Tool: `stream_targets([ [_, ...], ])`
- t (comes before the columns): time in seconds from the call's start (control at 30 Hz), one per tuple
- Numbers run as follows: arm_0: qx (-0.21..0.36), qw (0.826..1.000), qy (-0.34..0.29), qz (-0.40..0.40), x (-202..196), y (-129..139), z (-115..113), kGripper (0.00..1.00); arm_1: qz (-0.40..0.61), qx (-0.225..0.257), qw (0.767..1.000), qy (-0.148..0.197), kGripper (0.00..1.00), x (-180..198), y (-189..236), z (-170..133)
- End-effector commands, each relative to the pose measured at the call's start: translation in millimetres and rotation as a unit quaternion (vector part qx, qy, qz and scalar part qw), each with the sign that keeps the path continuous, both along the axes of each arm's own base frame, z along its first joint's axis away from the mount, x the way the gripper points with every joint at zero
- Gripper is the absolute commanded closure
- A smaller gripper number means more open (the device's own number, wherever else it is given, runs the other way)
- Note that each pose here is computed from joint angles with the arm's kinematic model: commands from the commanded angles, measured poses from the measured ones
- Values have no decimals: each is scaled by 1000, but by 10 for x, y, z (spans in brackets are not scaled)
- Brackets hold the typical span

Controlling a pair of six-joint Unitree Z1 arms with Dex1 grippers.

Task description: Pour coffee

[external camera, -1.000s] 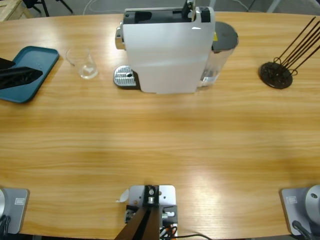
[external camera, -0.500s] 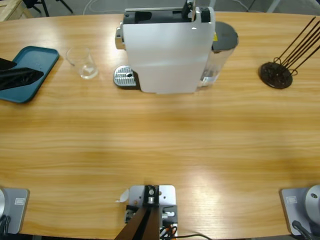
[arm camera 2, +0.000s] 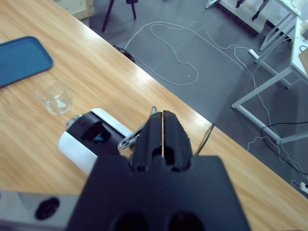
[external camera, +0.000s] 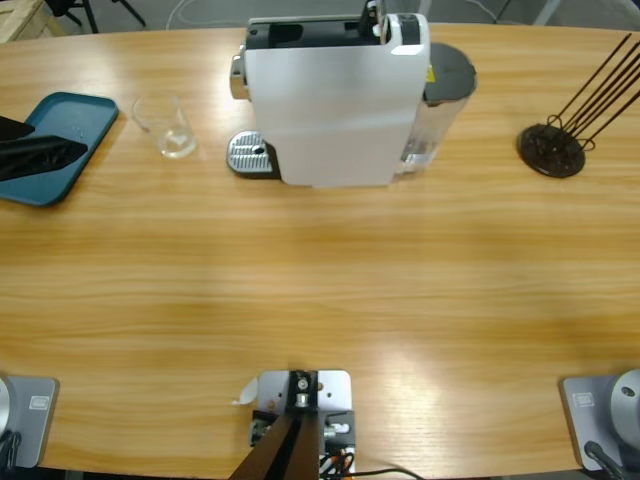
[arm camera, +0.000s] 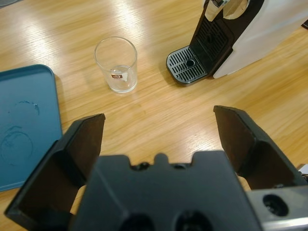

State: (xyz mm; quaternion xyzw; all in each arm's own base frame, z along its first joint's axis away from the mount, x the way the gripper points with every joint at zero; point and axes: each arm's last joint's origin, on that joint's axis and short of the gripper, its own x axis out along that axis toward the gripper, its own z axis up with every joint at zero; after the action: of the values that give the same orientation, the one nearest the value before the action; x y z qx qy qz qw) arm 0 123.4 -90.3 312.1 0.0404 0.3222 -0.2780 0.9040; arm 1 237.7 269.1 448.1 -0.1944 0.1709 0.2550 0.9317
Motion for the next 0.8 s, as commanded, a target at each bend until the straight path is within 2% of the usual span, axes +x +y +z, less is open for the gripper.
stream_targets([
  [0.03,14,1000,23,-9,36,-47,-99,32,29,-31,998,45,1000,32,489,-524],
  [0.3,13,1000,23,-10,24,-39,-103,32,38,-39,997,60,1000,111,628,-730],
  [0.4,12,1000,19,-9,25,-38,-81,1,45,-44,996,70,1000,146,694,-840],
  [0.8,12,1000,15,-6,21,-30,-71,0,54,-42,992,110,1000,189,799,-1269],
])
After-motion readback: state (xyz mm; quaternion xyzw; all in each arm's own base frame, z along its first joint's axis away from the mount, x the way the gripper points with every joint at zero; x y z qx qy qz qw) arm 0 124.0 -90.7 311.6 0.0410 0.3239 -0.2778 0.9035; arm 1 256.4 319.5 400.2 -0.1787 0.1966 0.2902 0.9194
